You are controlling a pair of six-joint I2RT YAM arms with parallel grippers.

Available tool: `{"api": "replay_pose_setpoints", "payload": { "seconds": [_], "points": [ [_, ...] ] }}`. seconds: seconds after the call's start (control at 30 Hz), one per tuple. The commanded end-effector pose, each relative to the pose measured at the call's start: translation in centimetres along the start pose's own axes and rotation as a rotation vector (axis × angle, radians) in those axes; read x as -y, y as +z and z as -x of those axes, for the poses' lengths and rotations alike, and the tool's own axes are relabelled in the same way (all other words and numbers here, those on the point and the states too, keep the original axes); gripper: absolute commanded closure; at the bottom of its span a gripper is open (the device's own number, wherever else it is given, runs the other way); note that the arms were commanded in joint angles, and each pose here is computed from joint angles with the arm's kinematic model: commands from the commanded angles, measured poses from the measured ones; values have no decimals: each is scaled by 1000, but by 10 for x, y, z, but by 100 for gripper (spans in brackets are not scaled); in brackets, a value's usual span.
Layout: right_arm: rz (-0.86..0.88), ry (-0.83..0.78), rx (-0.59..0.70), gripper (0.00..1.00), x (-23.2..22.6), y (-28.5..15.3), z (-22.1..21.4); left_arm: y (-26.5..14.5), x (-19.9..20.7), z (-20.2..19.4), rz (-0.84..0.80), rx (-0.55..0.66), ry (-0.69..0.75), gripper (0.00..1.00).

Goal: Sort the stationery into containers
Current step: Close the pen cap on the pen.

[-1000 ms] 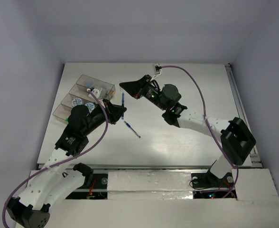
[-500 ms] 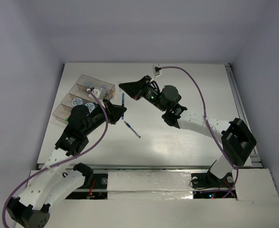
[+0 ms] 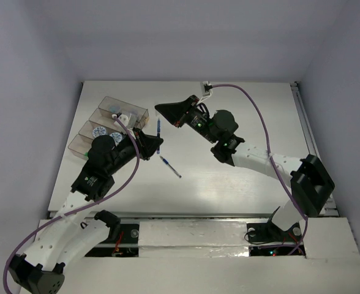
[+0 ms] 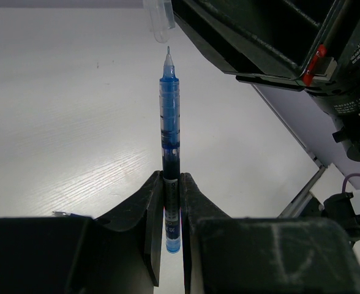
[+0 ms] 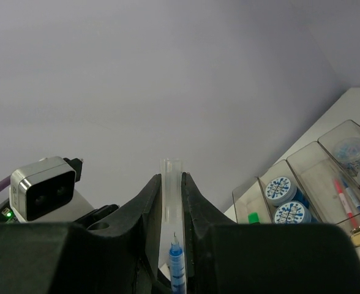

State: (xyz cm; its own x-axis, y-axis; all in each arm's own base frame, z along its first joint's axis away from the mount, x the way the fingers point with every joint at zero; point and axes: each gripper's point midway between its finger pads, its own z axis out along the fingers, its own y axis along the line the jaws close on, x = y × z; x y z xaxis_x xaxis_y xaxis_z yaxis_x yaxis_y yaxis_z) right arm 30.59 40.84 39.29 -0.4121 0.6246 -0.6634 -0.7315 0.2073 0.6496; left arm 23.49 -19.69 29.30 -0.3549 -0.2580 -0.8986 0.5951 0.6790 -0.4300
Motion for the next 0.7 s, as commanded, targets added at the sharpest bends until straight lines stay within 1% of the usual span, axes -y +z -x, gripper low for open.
{"api": "replay_pose_setpoints", "payload": {
  "seconds": [0.0,0.67],
  "points": [
    [70,-27,67,100,-28,-4,23,-3,5,17,-16,58,19,100],
    [62,-24,43,100,-24,-4,12,-4,4,20,-14,72,20,100]
  ]
}}
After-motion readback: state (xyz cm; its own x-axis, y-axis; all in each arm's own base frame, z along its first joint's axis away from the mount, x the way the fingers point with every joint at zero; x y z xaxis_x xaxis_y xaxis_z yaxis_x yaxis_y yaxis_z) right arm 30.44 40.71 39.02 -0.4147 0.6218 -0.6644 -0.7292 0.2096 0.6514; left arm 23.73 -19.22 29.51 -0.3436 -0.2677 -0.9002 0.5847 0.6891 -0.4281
